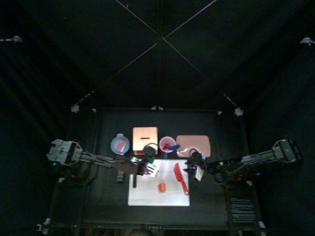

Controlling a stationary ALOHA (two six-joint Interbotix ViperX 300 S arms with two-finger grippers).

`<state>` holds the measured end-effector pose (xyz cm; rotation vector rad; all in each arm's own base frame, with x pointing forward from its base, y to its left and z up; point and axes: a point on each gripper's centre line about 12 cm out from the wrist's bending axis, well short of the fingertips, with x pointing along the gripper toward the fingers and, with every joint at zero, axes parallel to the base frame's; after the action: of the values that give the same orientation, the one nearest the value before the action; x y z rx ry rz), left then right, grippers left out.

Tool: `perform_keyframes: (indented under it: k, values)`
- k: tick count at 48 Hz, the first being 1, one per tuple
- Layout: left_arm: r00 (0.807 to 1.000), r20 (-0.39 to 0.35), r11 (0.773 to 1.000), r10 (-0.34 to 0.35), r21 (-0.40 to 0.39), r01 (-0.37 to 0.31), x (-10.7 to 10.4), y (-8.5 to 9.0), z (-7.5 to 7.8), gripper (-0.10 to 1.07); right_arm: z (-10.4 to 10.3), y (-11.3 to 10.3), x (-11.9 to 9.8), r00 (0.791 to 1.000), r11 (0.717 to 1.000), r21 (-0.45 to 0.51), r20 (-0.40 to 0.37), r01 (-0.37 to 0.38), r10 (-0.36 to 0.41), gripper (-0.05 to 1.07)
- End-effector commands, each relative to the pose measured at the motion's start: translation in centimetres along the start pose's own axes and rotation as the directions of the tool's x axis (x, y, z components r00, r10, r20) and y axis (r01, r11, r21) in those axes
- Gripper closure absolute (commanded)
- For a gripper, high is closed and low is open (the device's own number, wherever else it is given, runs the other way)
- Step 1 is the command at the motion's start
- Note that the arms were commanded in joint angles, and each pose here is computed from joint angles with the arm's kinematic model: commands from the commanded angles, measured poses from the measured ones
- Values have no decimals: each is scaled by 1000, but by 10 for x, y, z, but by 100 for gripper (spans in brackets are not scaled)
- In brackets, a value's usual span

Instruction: Place carrot top in bowl

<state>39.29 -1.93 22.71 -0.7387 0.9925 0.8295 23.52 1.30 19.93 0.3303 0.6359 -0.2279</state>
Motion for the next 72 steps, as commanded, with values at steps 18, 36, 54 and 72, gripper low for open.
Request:
perform_keyframes:
  k: [18,36,54,72]
  values:
    - [991,52,987,126,-107,-120,-15,134,8,29,12,6,-4,999,999,37,27,-24,23,22]
    - [975,117,970,187,-180,-164,19,233,10,29,19,10,-5,999,996,77,35,-35,32,22]
    - [976,140,986,164,-61,-156,47,244,14,27,23,12,-7,998,992,114,37,-45,41,22]
    - [971,135,980,199,-39,-196,56,247,17,-1,21,14,-7,998,987,148,24,-56,53,22]
